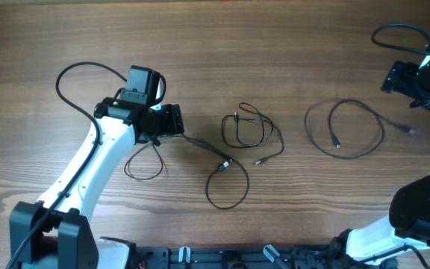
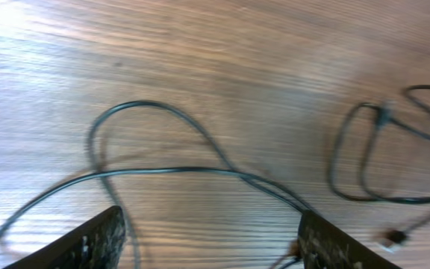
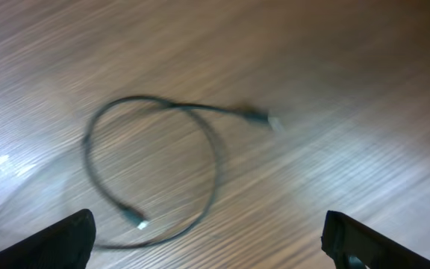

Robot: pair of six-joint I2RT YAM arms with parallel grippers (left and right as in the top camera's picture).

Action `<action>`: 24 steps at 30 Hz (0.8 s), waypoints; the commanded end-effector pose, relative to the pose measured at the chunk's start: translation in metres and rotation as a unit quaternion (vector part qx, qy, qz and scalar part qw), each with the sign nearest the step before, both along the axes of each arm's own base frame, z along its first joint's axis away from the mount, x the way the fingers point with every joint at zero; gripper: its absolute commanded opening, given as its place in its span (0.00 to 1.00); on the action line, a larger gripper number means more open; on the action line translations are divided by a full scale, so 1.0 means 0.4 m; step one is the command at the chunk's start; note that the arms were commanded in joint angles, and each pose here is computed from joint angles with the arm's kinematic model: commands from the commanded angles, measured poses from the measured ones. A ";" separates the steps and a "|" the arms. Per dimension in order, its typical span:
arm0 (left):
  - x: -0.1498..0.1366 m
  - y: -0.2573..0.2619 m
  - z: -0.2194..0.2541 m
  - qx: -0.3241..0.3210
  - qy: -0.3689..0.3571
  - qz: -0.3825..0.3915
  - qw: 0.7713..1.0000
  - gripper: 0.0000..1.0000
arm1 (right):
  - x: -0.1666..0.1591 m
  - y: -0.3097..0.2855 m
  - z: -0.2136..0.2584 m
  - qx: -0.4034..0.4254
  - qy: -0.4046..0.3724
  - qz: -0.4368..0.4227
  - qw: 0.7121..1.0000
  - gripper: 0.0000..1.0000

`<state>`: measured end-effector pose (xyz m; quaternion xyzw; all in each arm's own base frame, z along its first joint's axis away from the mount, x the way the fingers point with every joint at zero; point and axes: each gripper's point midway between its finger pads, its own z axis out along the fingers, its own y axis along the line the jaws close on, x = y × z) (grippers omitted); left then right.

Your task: Untangle cables

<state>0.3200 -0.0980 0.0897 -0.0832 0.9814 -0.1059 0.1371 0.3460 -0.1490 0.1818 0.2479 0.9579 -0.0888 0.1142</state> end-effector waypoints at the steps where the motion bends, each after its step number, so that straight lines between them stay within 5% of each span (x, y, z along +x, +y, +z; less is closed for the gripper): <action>1: 0.000 0.041 -0.004 0.044 -0.003 0.010 0.999 0.75 | 0.069 0.232 0.018 0.227 -0.086 0.192 0.951 0.96; 3: 0.000 0.041 -0.004 0.044 -0.003 0.010 0.999 0.74 | 0.078 0.338 0.069 0.315 -0.138 0.274 0.898 0.74; 6: -0.001 0.036 -0.004 0.038 -0.002 0.010 0.999 0.72 | 0.078 0.389 0.042 0.314 -0.116 0.296 0.894 0.34; 9: -0.001 0.037 -0.004 0.038 -0.001 0.010 0.999 0.71 | 0.052 0.458 -0.054 0.317 -0.069 0.310 0.894 0.14; 15: -0.005 0.020 -0.003 0.020 0.002 0.004 1.000 0.69 | -0.008 0.558 -0.261 0.316 -0.027 0.336 0.887 0.06; 18: -0.005 0.019 -0.003 0.019 0.003 0.003 1.000 0.68 | -0.010 0.523 -0.359 0.249 -0.008 0.275 0.929 0.04; 24: -0.005 0.019 -0.003 0.019 0.003 0.003 1.000 0.68 | -0.052 0.514 -0.452 0.236 -0.008 0.266 0.935 0.04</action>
